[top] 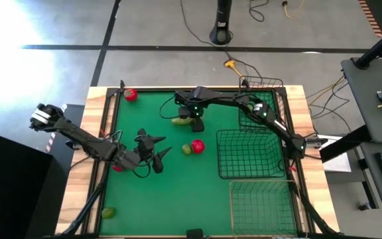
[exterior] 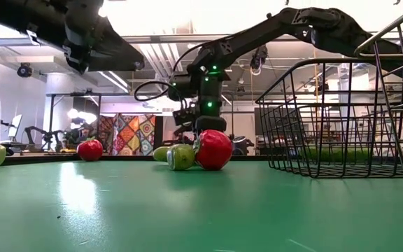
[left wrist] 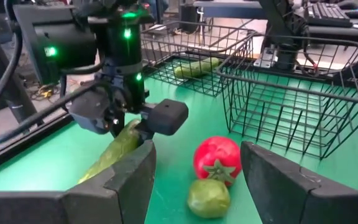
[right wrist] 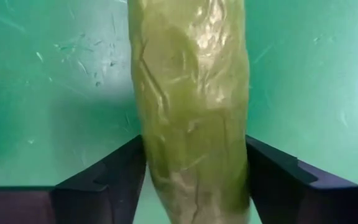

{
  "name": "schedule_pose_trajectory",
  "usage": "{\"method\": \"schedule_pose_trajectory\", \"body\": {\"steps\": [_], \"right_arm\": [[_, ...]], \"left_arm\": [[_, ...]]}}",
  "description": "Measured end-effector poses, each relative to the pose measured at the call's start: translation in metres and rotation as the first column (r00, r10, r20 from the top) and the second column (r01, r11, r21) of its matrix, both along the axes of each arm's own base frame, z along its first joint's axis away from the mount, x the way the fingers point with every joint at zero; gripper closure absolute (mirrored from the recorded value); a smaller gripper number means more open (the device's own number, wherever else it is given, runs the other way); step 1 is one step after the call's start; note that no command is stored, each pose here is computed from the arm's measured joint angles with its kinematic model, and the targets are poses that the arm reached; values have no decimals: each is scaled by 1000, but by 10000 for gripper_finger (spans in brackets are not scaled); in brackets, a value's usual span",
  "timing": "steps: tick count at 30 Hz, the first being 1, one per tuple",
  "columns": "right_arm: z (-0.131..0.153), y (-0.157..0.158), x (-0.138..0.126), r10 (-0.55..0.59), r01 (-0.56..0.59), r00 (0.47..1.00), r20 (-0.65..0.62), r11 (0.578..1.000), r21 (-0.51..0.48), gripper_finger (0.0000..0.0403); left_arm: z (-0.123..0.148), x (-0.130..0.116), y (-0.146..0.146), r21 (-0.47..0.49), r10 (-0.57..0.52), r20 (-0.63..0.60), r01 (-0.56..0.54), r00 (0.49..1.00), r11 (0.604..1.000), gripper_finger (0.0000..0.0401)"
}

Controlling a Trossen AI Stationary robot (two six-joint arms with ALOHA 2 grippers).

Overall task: Sort produce into baskets
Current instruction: Put the cucumber into the top black wire basket

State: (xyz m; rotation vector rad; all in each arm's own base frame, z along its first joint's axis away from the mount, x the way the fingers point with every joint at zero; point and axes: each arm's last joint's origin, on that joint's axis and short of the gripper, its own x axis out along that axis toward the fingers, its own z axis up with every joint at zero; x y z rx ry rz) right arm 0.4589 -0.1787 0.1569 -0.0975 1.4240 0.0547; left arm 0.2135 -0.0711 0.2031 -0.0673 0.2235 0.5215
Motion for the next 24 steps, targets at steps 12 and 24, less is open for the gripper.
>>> {"method": "schedule_pose_trajectory", "body": {"steps": [12, 24], "right_arm": [[36, 9, -10, -45, 46, 997, -62, 999, 17, 241], [202, 27, -117, -348, 354, 935, 69, 929, -112, 241]], "left_arm": [[3, 1, -1, -12, -3, 13, 3, 1000, 1000, 185], [13, 5, -3, -14, -5, 32, 6, 999, 1000, 185]]}}
